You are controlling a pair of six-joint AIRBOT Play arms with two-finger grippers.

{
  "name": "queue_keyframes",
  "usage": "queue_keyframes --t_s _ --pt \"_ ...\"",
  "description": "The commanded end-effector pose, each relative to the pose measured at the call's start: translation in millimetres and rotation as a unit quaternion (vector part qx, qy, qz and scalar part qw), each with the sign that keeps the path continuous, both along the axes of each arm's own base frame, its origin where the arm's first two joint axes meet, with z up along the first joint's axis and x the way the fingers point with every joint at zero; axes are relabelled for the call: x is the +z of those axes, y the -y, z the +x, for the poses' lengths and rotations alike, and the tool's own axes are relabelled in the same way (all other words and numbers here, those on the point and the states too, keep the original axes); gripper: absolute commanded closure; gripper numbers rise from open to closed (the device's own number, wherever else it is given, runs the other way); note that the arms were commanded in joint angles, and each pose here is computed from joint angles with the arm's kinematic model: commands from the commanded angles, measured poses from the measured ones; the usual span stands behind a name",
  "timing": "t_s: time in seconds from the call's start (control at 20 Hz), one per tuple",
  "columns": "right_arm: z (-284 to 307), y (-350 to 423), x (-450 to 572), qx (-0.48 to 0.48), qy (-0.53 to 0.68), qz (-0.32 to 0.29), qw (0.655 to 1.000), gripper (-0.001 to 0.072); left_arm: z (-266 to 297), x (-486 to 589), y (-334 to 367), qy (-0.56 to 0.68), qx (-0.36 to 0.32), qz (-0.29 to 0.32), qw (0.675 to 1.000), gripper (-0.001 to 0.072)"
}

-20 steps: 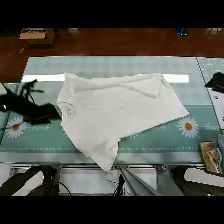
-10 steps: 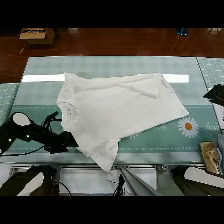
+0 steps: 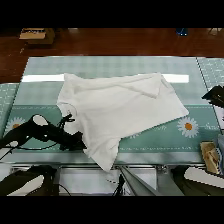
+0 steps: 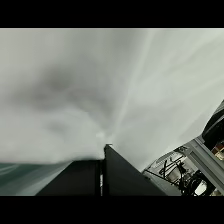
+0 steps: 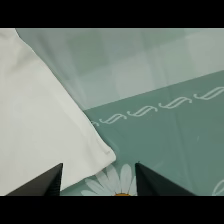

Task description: Fold the shirts.

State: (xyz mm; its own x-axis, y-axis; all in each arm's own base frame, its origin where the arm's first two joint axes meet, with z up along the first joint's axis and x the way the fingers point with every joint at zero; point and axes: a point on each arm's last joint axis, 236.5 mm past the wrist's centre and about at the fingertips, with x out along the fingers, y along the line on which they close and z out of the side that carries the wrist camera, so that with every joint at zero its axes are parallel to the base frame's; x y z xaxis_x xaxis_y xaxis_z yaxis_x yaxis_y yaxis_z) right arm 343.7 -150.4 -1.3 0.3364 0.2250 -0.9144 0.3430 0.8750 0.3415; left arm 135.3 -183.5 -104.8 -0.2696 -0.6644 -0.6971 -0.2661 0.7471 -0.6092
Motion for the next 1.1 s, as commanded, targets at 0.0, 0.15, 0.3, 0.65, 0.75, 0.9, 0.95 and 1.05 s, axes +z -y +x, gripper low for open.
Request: queue_keyframes --t_s 0.0,0.15,0.3,0.65,0.75,0.9,0.95,1.05 --pt "-10.6 10.0 -5.7 -0.015 -0.011 0.002 1.000 0.0179 1.0 -2.1 8.1 0.008 -0.006 -0.013 1.000 0.0688" --pt "-31.5 14.8 -26.7 -0.070 -0.021 0.058 0.996 0.0179 1.7 -1.2 8.2 0.013 -0.009 -0.015 1.000 0.0688" --pt "-49.1 2.5 -57.3 -0.071 -0.054 0.092 0.992 0.0179 1.9 -1.0 8.2 0.014 -0.009 -0.015 1.000 0.0688" --pt "-23.5 -56.8 -99.9 -0.006 -0.073 0.128 0.989 0.0179 7.9 1.6 9.2 0.027 -0.014 -0.018 0.999 0.0687" --pt "-17.6 -74.9 -110.6 0.009 -0.087 0.130 0.988 0.0181 13.6 4.2 10.1 0.035 -0.014 -0.019 0.999 0.0688" --pt "-7.3 -99.6 -123.9 0.033 -0.096 0.123 0.987 0.0245 29.1 11.3 12.3 0.056 -0.014 -0.021 0.998 0.0687" --pt "-2.5 -106.4 -122.0 0.049 -0.089 0.116 0.988 0.0508 37.0 15.3 13.3 0.067 -0.014 -0.022 0.997 0.0687" --pt "10.4 -118.1 -95.6 0.077 -0.059 0.127 0.987 0.0678 63.5 31.9 14.8 0.112 -0.015 -0.029 0.993 0.0688"
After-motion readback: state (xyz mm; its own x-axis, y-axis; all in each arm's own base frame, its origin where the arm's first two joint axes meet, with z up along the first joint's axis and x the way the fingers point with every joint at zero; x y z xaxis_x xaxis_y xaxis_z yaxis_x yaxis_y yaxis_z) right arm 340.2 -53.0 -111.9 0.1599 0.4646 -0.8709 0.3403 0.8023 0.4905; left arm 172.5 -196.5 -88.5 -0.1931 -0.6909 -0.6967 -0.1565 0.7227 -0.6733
